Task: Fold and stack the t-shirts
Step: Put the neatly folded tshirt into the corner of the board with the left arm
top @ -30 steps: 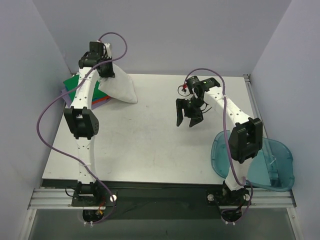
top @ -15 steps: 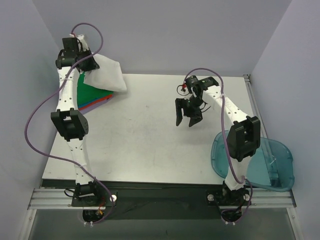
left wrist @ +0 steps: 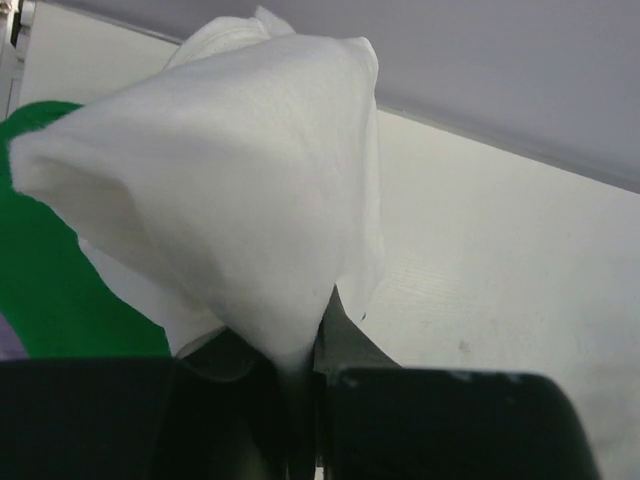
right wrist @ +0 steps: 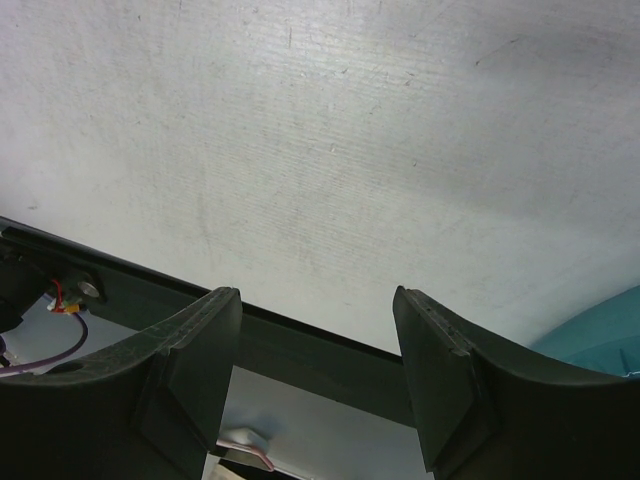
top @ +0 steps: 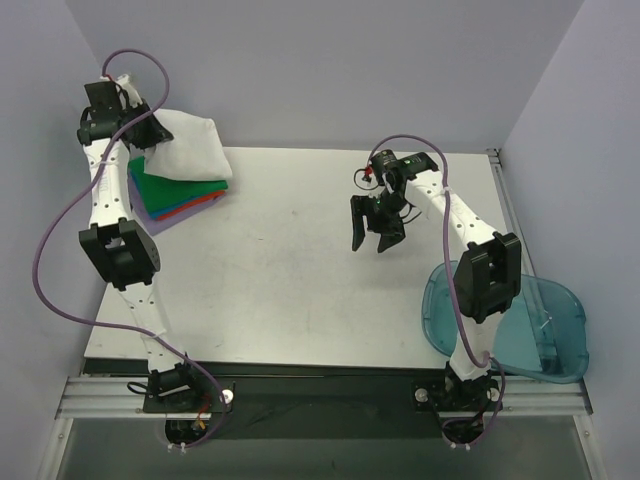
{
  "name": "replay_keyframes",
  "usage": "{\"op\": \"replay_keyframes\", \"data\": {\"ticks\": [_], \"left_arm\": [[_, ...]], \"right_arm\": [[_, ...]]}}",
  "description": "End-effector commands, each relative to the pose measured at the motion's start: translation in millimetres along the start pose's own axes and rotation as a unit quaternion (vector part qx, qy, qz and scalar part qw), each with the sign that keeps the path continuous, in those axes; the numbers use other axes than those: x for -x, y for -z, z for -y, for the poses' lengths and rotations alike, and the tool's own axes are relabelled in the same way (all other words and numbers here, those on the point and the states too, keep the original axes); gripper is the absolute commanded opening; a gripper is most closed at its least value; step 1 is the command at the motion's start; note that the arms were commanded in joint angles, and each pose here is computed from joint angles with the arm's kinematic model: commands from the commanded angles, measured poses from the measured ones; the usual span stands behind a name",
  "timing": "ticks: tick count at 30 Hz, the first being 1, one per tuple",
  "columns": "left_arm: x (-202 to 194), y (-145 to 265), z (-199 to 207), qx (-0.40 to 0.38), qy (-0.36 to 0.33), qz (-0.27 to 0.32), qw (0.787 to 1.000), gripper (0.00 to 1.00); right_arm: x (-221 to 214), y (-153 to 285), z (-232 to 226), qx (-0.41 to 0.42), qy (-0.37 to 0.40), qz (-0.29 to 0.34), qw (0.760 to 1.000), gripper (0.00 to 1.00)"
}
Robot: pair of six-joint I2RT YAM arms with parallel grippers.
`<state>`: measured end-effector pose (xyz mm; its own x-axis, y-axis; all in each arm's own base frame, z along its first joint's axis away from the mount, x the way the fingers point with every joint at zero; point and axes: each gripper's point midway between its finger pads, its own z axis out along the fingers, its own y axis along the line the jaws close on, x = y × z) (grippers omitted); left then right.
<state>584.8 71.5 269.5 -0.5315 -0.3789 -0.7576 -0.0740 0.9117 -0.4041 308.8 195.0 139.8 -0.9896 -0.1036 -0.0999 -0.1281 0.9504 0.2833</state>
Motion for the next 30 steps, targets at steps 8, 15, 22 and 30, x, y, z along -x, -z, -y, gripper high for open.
{"op": "replay_keyframes", "data": {"ticks": [8, 15, 22, 30], "left_arm": [[-2.3, 14.5, -31.5, 0.055, -0.012, -0.006, 0.998, 0.00], [-23.8, 20.8, -67.3, 0.123, 0.008, -0.042, 0.992, 0.04], [-25.0, 52.9, -111.7, 0.270, 0.036, -0.037, 0.961, 0.66], [-16.1, 92.4, -110.0, 0.353, 0.010, -0.002, 0.936, 0.88]], "right_arm": [[-6.9, 10.3, 4.7, -0.013, -0.011, -0.007, 1.000, 0.63], [-6.2, 10.3, 4.5, -0.013, -0.010, -0.007, 1.000, 0.63], [-6.1, 12.2, 4.5, -0.013, -0.007, -0.004, 1.000, 0.65], [-4.9, 15.0, 4.3, -0.014, -0.003, 0.004, 1.000, 0.66]]}}
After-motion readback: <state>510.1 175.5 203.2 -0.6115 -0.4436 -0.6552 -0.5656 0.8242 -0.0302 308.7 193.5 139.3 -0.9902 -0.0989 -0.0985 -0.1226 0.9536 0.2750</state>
